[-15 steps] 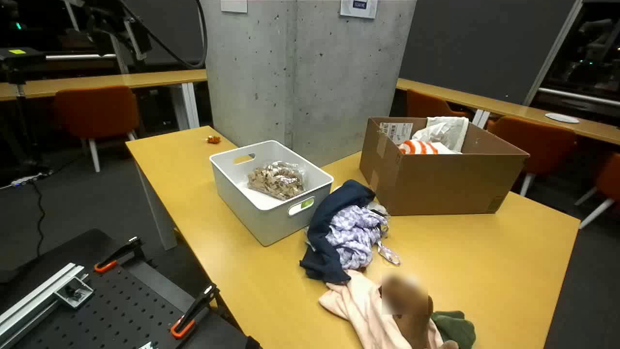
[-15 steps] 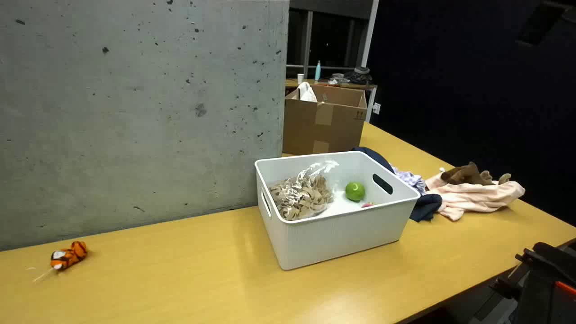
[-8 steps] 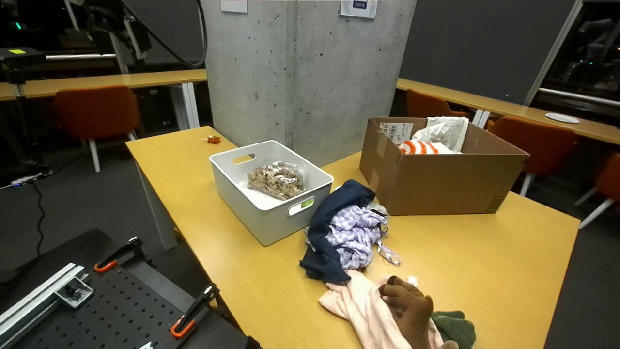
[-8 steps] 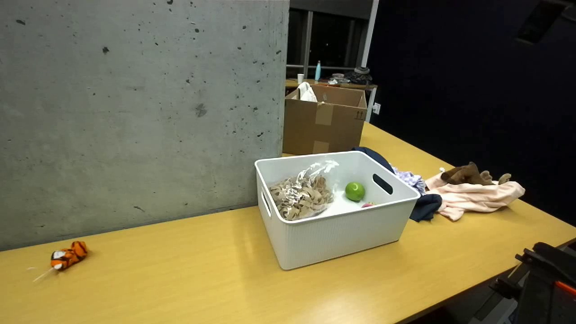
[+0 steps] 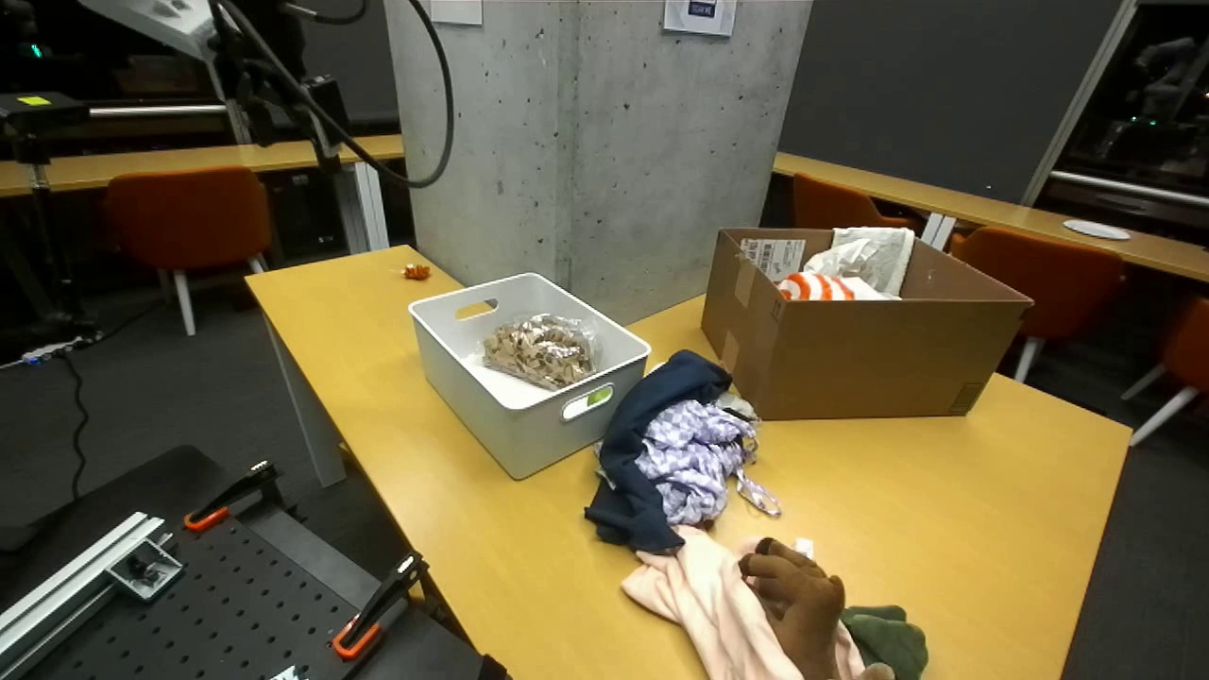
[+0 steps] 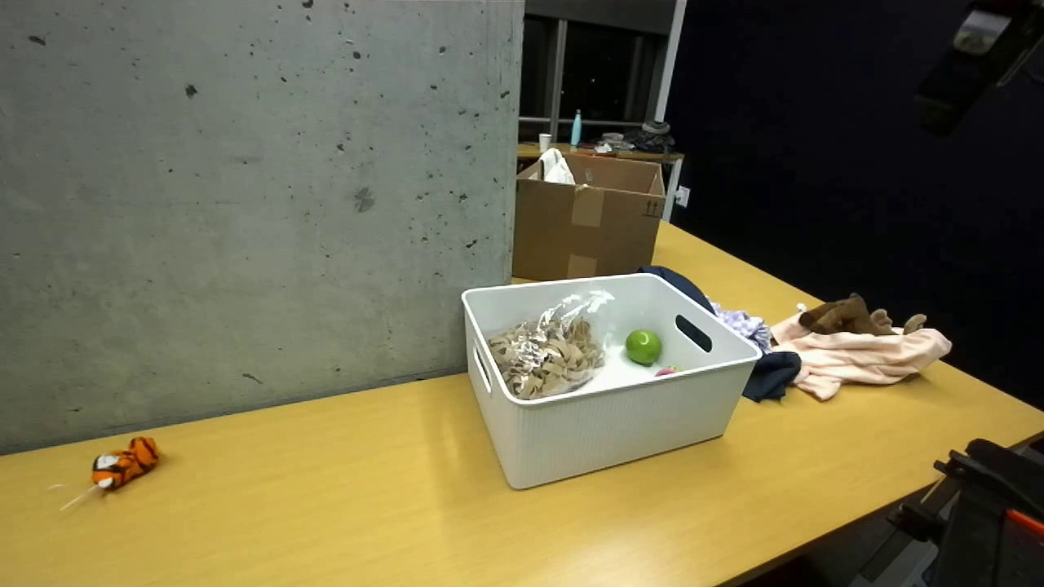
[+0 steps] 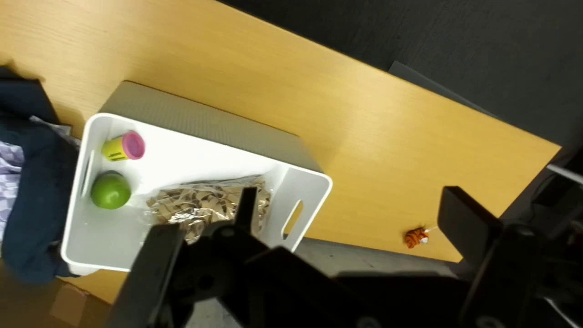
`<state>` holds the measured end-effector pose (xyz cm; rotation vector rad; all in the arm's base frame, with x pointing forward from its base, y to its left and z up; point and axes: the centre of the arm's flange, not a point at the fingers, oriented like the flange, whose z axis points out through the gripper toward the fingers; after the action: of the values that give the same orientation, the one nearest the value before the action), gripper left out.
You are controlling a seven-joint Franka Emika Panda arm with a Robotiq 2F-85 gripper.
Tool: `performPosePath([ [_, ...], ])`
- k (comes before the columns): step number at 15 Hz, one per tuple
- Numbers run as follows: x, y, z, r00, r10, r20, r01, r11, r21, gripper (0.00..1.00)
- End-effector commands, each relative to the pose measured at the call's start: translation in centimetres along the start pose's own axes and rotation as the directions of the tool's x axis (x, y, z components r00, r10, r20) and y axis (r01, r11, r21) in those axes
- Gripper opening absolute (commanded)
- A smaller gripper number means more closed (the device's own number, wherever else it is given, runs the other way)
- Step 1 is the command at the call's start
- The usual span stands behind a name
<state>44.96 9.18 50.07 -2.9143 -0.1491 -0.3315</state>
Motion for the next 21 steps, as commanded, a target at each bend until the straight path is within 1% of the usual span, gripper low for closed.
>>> performPosePath([
  [1,0.8,6.2,2.9,0.99,0.113,-0.083,-0.117,0.992,-0.045,1.0],
  [4,2.4,12.0,5.7,0.963,0.214,-0.163,-0.231,0.969,-0.09,1.0],
  [5,2.9,14.1,6.8,0.954,0.243,-0.177,-0.263,0.959,-0.103,1.0],
  [8,3.6,19.5,10.2,0.926,0.328,-0.186,-0.353,0.927,-0.124,1.0],
  [12,3.4,25.2,14.3,0.893,0.418,-0.168,-0.442,0.886,-0.141,1.0],
  [13,3.0,26.8,15.1,0.881,0.445,-0.159,-0.466,0.873,-0.143,1.0],
  [17,1.7,31.2,18.0,0.831,0.539,-0.135,-0.555,0.821,-0.137,1.0],
  [20,-0.9,34.1,19.3,0.785,0.61,-0.105,-0.619,0.772,-0.146,1.0],
  [21,-2.0,35.2,19.5,0.764,0.638,-0.095,-0.644,0.751,-0.146,1.0],
])
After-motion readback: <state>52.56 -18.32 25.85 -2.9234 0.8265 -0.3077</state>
